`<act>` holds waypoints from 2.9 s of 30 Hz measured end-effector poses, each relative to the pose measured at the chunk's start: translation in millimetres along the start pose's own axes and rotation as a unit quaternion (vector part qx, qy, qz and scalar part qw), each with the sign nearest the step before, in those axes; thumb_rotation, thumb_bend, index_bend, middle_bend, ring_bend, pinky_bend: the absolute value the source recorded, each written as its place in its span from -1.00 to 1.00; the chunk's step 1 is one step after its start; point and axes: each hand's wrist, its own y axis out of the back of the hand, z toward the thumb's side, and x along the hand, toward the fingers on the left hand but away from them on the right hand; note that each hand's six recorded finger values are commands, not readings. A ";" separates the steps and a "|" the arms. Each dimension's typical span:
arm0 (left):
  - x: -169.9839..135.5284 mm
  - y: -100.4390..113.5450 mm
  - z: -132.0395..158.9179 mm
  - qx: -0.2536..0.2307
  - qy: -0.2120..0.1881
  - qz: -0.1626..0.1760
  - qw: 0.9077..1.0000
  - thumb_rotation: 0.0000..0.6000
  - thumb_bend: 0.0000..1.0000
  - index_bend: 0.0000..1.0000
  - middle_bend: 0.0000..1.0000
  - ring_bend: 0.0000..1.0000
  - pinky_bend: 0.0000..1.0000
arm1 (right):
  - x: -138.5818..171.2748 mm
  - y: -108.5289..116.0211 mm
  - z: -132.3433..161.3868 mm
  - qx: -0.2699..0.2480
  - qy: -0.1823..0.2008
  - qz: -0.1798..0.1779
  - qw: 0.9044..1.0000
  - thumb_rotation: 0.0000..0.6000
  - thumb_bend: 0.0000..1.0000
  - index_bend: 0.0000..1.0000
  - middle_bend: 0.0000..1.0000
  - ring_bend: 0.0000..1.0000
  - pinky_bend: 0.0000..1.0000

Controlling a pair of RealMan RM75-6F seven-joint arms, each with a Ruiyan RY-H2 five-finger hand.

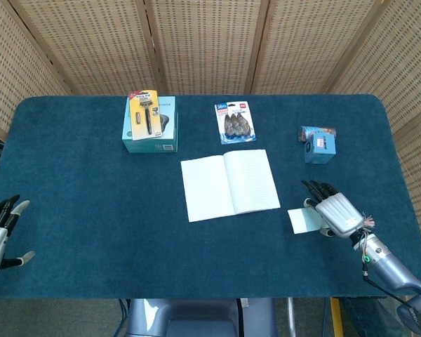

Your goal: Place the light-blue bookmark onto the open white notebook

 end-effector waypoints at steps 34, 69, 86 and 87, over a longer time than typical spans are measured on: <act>25.6 0.9 -31.9 -0.032 0.061 -0.027 0.997 1.00 -1.00 -1.00 -1.00 -1.00 -1.00 | -160.5 163.7 204.1 0.489 0.246 -0.198 0.813 1.00 -1.00 0.25 -0.93 -1.00 -0.51; 37.2 -4.6 -36.6 -0.037 0.065 -0.049 0.996 1.00 -1.00 -1.00 -1.00 -1.00 -1.00 | -199.1 64.2 227.3 0.630 0.368 -0.154 0.666 1.00 -1.00 0.25 -1.00 -1.00 -0.51; 37.4 -6.7 -32.8 -0.031 0.063 -0.050 0.996 1.00 -1.00 -1.00 -1.00 -1.00 -1.00 | -191.6 60.4 203.2 0.623 0.359 -0.148 0.679 1.00 -1.00 -1.00 -1.00 -1.00 -0.65; 37.4 -6.8 -32.6 -0.031 0.063 -0.050 0.996 1.00 -1.00 -1.00 -1.00 -1.00 -1.00 | -191.1 61.4 201.5 0.622 0.356 -0.148 0.681 1.00 -1.00 -1.00 -1.00 -1.00 -0.66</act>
